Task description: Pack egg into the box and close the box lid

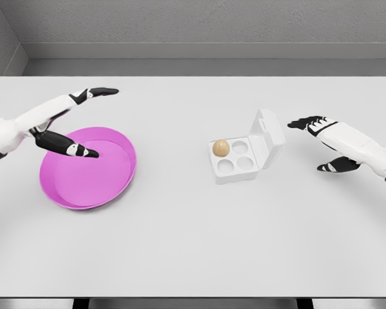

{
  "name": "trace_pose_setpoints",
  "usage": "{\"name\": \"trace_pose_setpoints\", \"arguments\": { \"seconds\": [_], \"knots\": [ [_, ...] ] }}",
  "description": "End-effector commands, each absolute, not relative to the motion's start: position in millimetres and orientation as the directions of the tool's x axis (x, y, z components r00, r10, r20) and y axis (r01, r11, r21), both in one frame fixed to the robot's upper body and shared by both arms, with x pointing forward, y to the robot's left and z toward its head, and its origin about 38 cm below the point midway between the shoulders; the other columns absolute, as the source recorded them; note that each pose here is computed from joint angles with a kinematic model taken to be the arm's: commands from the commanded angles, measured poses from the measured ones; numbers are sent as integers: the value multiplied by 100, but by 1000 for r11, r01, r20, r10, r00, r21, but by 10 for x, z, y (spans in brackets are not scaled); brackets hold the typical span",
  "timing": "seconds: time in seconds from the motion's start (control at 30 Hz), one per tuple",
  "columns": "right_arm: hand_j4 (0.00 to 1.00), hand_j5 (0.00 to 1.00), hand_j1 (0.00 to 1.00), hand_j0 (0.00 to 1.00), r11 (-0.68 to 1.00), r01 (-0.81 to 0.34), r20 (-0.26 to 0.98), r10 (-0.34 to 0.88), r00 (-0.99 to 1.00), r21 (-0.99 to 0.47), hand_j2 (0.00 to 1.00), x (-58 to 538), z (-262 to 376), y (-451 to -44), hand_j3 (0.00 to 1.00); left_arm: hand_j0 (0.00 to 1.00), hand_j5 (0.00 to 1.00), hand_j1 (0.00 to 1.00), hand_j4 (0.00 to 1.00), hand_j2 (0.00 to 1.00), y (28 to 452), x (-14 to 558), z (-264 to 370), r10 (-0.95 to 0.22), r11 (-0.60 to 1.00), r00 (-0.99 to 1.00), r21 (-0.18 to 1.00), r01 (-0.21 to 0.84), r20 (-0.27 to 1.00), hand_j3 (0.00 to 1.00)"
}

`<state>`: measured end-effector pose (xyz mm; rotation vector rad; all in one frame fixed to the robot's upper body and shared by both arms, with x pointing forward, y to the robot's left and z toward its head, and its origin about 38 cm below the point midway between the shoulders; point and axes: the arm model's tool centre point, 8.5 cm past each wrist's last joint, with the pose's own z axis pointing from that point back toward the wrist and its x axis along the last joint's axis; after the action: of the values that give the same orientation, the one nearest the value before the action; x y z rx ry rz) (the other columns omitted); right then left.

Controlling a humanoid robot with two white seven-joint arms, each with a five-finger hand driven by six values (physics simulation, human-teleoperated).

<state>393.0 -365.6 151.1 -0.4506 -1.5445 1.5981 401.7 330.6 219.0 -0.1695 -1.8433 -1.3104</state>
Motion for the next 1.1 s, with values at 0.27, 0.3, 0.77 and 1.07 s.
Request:
{"name": "trace_pose_setpoints", "arguments": {
  "seconds": [0.27, 0.3, 0.77, 1.07],
  "knots": [
    [100, 100, 100, 100, 132, -338, 320, 738, -594, -932, 100, 3912, 1433, -3510, 100, 100, 100, 100, 100, 100, 3565, 4028, 2217, -403, 445, -610, 729, 521, 682, 100],
    [100, 100, 100, 100, 129, -331, 316, 730, -606, -935, 100, 3910, 1468, -3474, 100, 100, 100, 100, 100, 100, 3565, 4028, 2217, -403, 445, -610, 729, 521, 682, 100],
    [100, 100, 100, 100, 126, -309, 306, 697, -649, -943, 100, 3878, 1575, -3314, 100, 100, 100, 100, 100, 100, 3578, 4030, 2215, -407, 445, -608, 729, 519, 681, 100],
    [100, 100, 100, 100, 147, -297, 318, 657, -684, -943, 100, 3857, 1589, -3091, 100, 100, 100, 100, 100, 100, 3807, 4041, 2171, -477, 465, -587, 755, 462, 654, 100]
  ]
}}
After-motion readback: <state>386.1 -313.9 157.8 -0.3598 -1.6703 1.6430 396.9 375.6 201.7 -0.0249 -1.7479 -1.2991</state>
